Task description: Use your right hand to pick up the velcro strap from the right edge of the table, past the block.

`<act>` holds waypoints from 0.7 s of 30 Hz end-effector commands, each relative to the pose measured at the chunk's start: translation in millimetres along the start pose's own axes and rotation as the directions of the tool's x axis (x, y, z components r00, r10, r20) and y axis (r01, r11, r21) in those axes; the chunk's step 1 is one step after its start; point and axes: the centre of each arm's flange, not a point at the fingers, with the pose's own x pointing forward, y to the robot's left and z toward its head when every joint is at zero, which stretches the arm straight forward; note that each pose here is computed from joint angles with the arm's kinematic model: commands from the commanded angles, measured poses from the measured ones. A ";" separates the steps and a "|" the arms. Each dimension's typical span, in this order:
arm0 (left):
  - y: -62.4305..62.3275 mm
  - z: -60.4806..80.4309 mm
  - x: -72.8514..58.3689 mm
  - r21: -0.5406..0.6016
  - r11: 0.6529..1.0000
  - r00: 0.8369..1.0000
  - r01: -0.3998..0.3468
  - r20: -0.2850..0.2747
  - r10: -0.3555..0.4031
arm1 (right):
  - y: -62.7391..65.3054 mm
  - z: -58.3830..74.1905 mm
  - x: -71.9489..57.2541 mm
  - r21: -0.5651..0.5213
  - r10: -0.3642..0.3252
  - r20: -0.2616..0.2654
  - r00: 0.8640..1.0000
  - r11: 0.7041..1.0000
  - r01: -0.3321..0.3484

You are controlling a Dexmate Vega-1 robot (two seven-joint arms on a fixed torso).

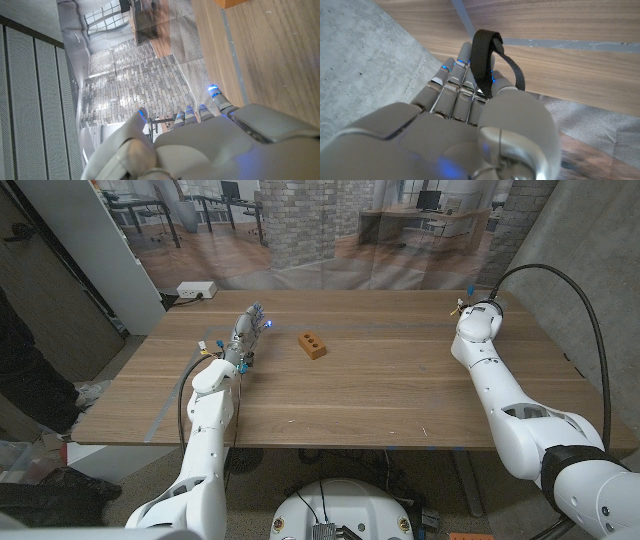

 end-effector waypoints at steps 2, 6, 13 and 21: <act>-0.6 1.6 -5.1 0.002 1.000 1.000 0.004 0.005 -0.004 | -10.2 -1.5 -14.1 0.028 -0.101 0.031 0.994 0.995 0.100; 0.2 2.2 -7.4 0.001 1.000 1.000 0.002 0.007 -0.002 | -13.2 -0.9 -18.1 0.034 -0.125 0.042 0.991 0.992 0.124; 0.8 3.1 -10.9 0.001 1.000 1.000 0.002 0.010 -0.002 | -17.9 1.1 -23.9 0.039 -0.152 0.063 0.986 0.988 0.149; 2.7 3.8 -14.6 0.001 1.000 1.000 -0.001 0.016 0.001 | -24.9 4.4 -30.5 0.050 -0.191 0.090 0.977 0.981 0.187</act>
